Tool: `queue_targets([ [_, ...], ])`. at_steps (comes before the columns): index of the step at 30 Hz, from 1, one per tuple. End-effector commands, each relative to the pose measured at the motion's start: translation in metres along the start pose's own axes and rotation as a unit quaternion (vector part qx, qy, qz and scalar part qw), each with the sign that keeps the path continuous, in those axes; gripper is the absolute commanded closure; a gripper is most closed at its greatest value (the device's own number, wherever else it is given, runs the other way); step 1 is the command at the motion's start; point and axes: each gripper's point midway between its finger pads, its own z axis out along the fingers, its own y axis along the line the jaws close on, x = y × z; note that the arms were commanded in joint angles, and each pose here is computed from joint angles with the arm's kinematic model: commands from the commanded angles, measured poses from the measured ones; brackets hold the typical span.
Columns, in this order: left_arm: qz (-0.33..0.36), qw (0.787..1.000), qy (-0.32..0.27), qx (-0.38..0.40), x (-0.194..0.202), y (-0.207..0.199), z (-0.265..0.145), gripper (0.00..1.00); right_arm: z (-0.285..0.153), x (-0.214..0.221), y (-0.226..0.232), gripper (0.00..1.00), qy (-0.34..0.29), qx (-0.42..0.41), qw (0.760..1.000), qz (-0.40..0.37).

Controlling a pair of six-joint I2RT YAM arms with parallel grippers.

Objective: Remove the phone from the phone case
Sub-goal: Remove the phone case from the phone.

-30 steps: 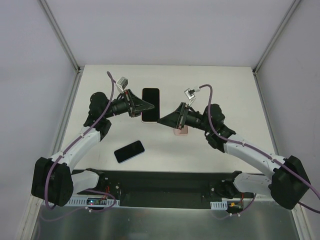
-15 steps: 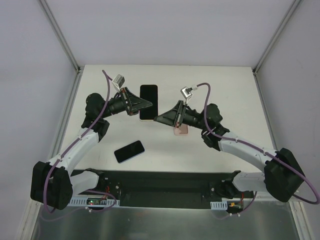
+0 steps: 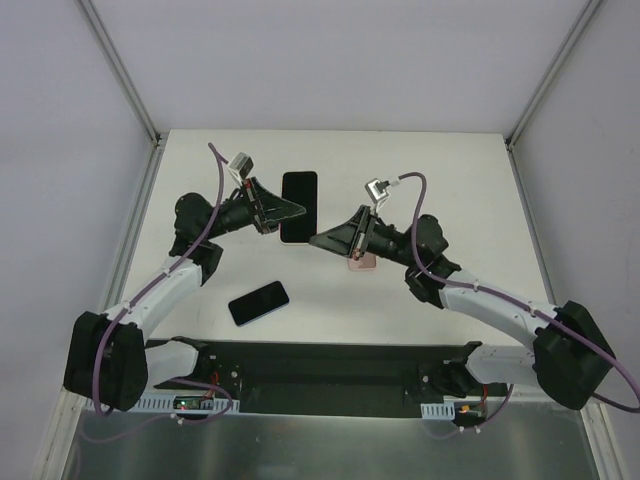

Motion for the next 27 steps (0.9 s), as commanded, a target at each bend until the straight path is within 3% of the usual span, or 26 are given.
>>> queue_targets([
  [1,-0.05,0.998,-0.028,0.008,-0.015,0.019,0.002,1.0,-0.01,-0.013,0.08,0.99,-0.036,-0.103,0.988,-0.112],
  [3,-0.101,0.994,-0.041,0.004,-0.022,0.039,0.003,1.0,-0.011,-0.011,0.088,0.99,-0.034,-0.106,0.985,-0.129],
  [12,-0.195,0.977,-0.084,0.025,-0.036,0.075,0.001,1.0,-0.018,-0.006,0.124,0.99,-0.032,-0.102,0.973,-0.204],
  [22,-0.222,0.969,-0.09,0.053,-0.036,0.052,-0.004,1.0,-0.013,0.021,0.125,0.99,0.058,-0.133,0.948,-0.284],
  [27,-0.211,0.972,-0.084,0.064,-0.033,0.035,-0.006,1.0,-0.015,0.025,0.119,0.98,0.072,-0.126,0.936,-0.32],
])
